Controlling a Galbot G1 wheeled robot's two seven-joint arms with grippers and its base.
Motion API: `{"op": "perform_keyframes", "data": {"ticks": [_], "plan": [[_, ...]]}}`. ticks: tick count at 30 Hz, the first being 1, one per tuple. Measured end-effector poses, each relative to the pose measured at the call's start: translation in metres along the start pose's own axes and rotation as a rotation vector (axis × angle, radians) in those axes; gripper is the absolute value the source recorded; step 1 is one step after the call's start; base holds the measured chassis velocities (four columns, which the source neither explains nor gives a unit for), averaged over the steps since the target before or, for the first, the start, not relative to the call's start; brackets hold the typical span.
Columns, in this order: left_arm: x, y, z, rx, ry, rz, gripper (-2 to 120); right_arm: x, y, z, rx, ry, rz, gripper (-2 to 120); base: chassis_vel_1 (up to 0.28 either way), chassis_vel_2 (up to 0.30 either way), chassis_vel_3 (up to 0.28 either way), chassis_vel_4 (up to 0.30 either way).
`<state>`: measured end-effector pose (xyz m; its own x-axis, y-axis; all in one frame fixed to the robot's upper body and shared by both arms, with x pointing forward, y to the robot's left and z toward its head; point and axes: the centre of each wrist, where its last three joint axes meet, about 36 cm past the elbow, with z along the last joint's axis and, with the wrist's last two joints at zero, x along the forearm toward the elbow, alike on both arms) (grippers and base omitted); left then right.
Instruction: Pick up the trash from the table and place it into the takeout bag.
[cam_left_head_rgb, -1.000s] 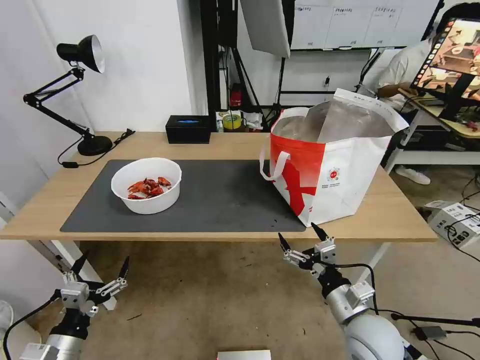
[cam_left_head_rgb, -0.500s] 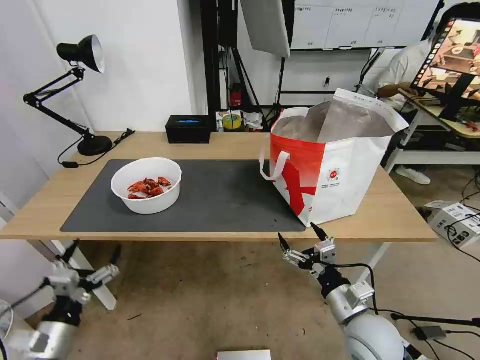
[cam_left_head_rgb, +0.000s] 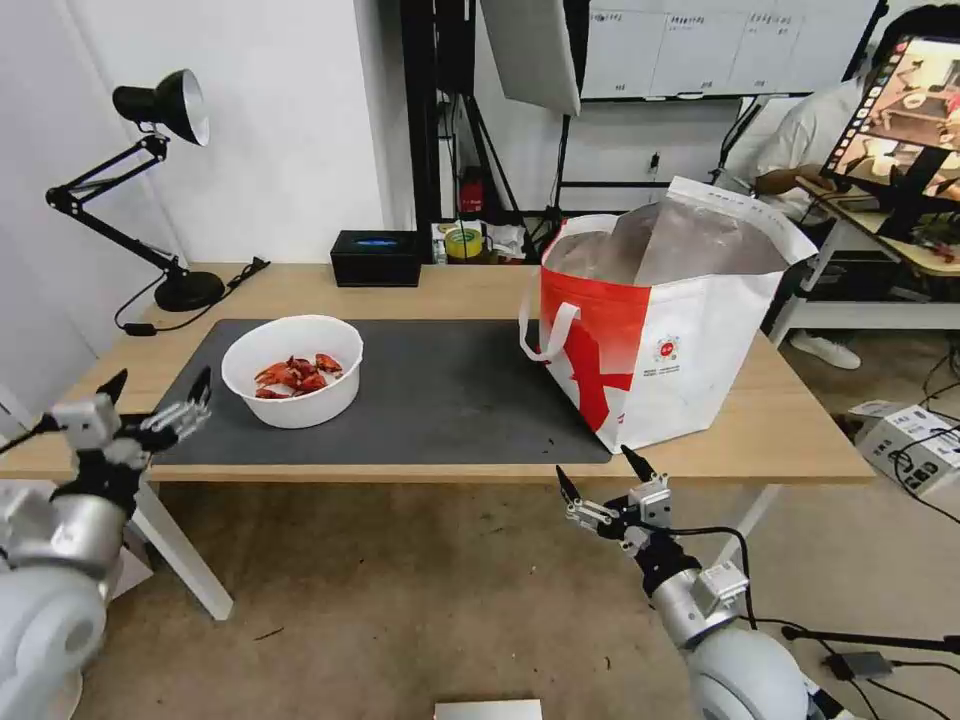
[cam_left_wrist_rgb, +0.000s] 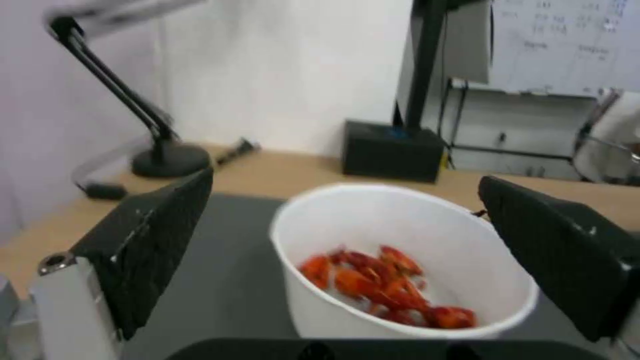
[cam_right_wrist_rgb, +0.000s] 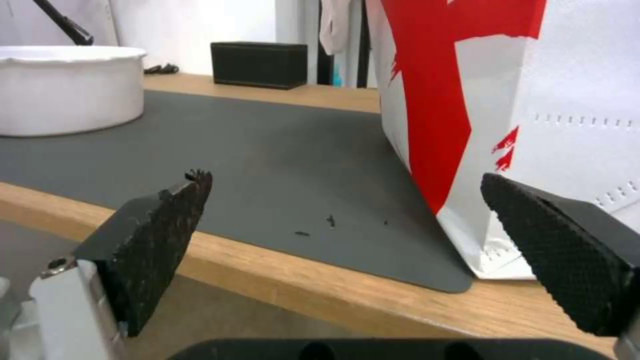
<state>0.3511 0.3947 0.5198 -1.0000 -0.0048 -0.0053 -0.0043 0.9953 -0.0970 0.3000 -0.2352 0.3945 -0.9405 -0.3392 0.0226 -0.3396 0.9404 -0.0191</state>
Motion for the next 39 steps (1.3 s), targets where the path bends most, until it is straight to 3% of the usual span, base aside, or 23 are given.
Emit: {"op": "perform_keyframes", "data": {"ticks": [2, 4, 9, 16, 19, 24, 30, 39], "plan": [[-0.012, -0.005, -0.009, 0.058, 0.066, 0.018, 100, 0.000, 0.000, 0.000, 0.000, 0.000, 0.000, 100, 0.000, 0.000, 0.000, 0.000], [-0.018, -0.005, -0.013, 0.069, 0.103, 0.027, 100, 0.000, 0.000, 0.000, 0.000, 0.000, 0.000, 100, 0.000, 0.000, 0.000, 0.000], [-0.030, 0.001, -0.022, 0.044, 0.194, 0.036, 100, 0.000, 0.000, 0.000, 0.000, 0.000, 0.000, 100, 0.000, 0.000, 0.000, 0.000], [-0.058, 0.021, -0.060, 0.082, 0.330, 0.060, 100, 0.000, 0.000, 0.000, 0.000, 0.000, 0.000, 100, 0.000, 0.000, 0.000, 0.000], [-0.075, 0.029, -0.083, 0.129, 0.424, 0.108, 100, 0.000, 0.000, 0.000, -0.001, 0.000, 0.000, 100, 0.000, 0.000, 0.000, 0.000], [-0.090, 0.038, -0.092, 0.150, 0.510, 0.094, 100, 0.000, 0.000, 0.000, -0.001, 0.000, 0.000, 100, 0.000, 0.000, 0.000, 0.000], [-0.111, 0.049, -0.094, 0.202, 0.636, 0.014, 100, 0.000, 0.000, 0.000, 0.000, 0.000, 0.000, 100, 0.000, 0.000, 0.000, 0.000], [-0.131, 0.046, -0.099, 0.320, 0.670, -0.012, 100, 0.000, 0.000, 0.000, -0.001, 0.000, 0.000, 100, 0.000, 0.000, 0.000, 0.000]]}}
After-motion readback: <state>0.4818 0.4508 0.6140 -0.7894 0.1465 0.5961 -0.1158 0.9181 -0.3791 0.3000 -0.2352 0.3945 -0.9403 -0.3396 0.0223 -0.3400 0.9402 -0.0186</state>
